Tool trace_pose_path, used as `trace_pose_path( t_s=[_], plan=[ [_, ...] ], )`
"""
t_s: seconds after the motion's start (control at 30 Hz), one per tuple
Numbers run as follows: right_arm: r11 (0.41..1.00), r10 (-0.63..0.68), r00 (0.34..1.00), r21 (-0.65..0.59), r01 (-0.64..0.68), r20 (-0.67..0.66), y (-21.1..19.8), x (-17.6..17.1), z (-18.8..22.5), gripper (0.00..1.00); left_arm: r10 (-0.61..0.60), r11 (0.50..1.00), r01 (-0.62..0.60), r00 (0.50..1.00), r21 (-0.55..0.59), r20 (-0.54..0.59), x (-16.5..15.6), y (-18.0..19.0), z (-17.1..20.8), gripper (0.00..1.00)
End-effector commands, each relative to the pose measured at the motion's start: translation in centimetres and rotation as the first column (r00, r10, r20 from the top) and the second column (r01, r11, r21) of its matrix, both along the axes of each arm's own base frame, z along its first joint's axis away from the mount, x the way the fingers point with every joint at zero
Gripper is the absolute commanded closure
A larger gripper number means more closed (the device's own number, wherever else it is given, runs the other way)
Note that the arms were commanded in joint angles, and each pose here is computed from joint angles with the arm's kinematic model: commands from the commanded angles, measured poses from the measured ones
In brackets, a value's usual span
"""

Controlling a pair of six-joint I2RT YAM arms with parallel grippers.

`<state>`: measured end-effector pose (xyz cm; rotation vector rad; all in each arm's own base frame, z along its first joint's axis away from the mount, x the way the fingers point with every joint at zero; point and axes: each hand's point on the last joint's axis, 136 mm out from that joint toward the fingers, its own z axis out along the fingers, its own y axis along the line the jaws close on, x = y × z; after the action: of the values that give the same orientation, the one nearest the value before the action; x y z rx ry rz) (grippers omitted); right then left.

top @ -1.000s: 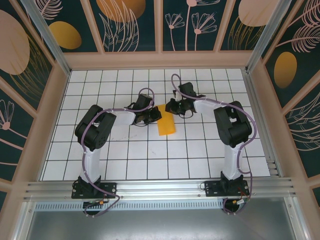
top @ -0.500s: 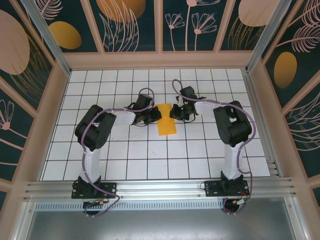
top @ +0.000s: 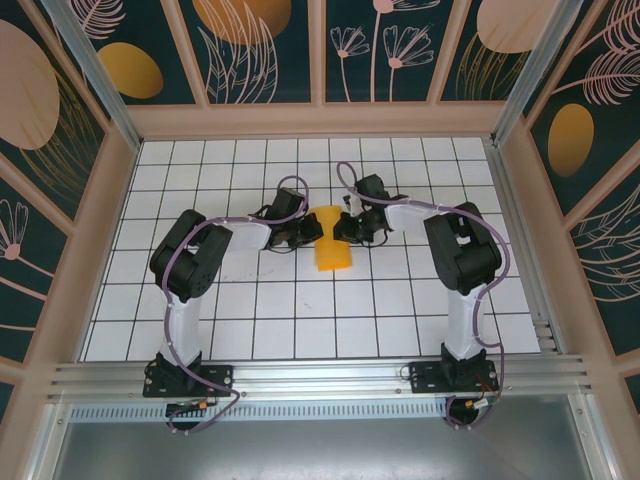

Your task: Fold a paper plane with a square sheet of paper (pick it up from the middle)

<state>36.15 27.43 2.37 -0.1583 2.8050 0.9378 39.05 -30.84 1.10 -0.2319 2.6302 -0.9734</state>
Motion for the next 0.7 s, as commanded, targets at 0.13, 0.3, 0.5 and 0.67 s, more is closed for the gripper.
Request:
trace_pose_path(
  t_s=[0.13,0.3,0.5,0.67],
  plan=[
    [0.999,-0.015,0.998,-0.036,0.013,-0.060,-2.3,-2.4,-1.6,0.91,0.063,0.962,0.006,0.968,0.273,-0.242,-5.9,5.6,-9.6,0.95],
    [0.999,0.032,0.999,-0.006,-0.033,-0.041,-3.1,-3.7,-0.5,0.91,0.066,0.962,0.003,0.968,0.274,-0.242,-6.0,5.7,-9.7,0.95],
    [0.992,0.105,0.994,0.067,-0.106,0.019,-0.7,-3.7,2.0,0.90,0.068,0.962,-0.001,0.969,0.272,-0.238,-5.8,5.6,-9.6,0.95],
    [0.994,0.094,0.995,0.052,-0.093,-0.011,-0.1,-3.5,0.5,0.90,0.068,0.962,-0.001,0.969,0.272,-0.237,-5.8,5.6,-9.5,0.95]
  ],
)
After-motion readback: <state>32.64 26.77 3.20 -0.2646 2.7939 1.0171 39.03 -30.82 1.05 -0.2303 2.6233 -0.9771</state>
